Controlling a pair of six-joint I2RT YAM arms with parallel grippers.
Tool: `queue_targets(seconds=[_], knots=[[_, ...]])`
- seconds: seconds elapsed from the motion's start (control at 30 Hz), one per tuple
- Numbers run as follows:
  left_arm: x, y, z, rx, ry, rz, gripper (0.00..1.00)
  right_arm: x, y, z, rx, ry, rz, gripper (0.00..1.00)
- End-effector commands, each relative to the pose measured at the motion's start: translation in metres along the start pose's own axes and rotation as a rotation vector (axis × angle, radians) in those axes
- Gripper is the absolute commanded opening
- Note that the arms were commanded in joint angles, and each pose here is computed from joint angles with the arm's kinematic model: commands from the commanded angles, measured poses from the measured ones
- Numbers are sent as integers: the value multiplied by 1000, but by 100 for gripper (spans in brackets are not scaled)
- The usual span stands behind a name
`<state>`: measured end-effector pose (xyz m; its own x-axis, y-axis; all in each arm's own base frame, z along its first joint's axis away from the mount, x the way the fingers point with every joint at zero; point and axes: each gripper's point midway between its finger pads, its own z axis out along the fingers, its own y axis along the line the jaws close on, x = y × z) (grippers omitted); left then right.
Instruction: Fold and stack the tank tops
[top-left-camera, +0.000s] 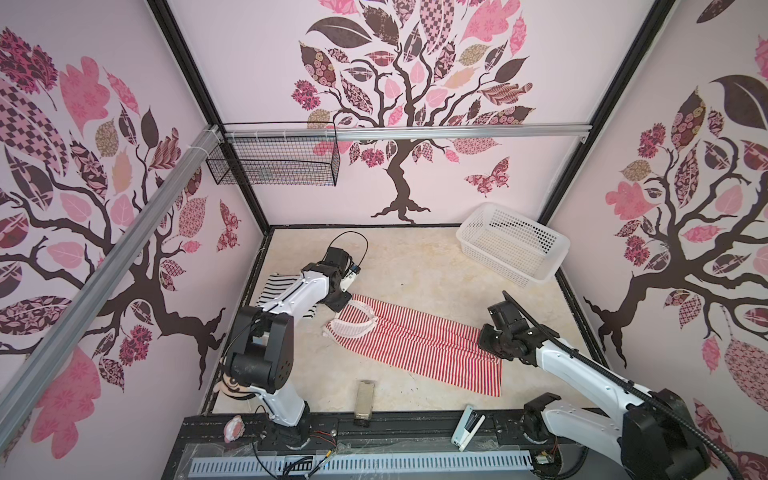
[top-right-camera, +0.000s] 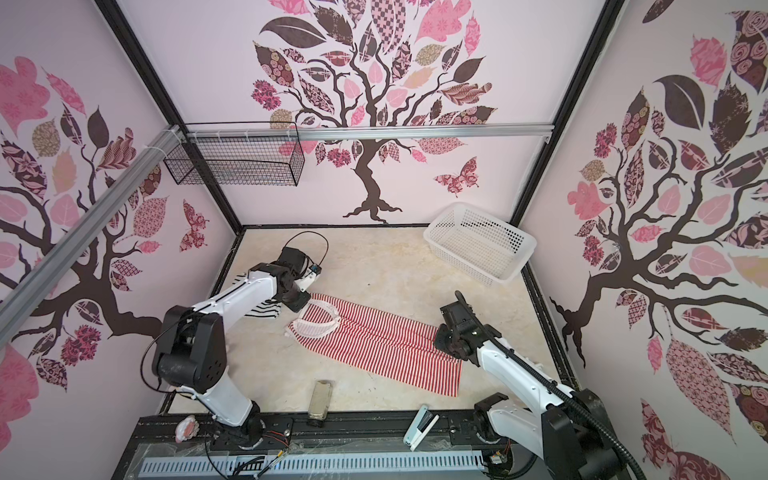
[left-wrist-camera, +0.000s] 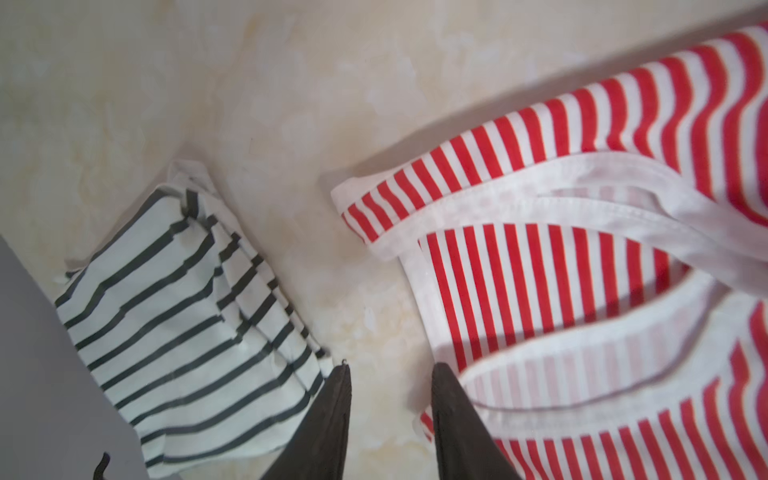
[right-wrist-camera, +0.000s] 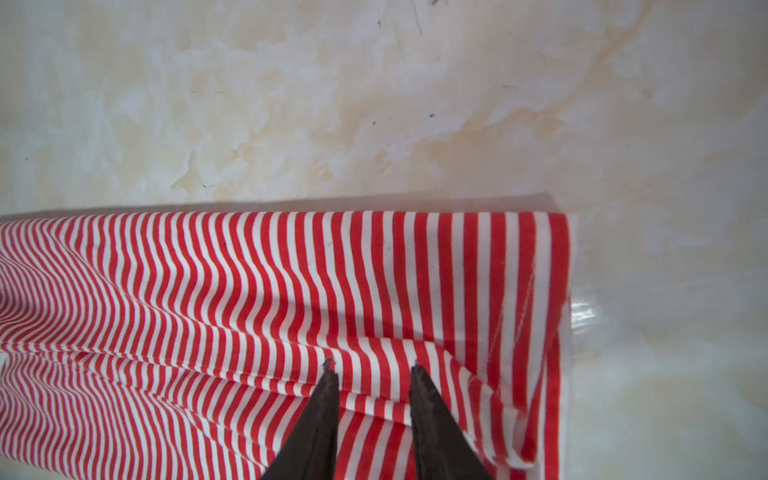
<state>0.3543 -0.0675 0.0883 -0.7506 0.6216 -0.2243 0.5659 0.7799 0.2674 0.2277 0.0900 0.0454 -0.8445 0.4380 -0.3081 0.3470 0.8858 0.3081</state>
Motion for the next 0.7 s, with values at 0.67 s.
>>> queue_targets(seconds=[0.67], knots=[[56, -140, 13, 450, 137, 101, 36, -6, -1, 17, 59, 20, -29, 34]])
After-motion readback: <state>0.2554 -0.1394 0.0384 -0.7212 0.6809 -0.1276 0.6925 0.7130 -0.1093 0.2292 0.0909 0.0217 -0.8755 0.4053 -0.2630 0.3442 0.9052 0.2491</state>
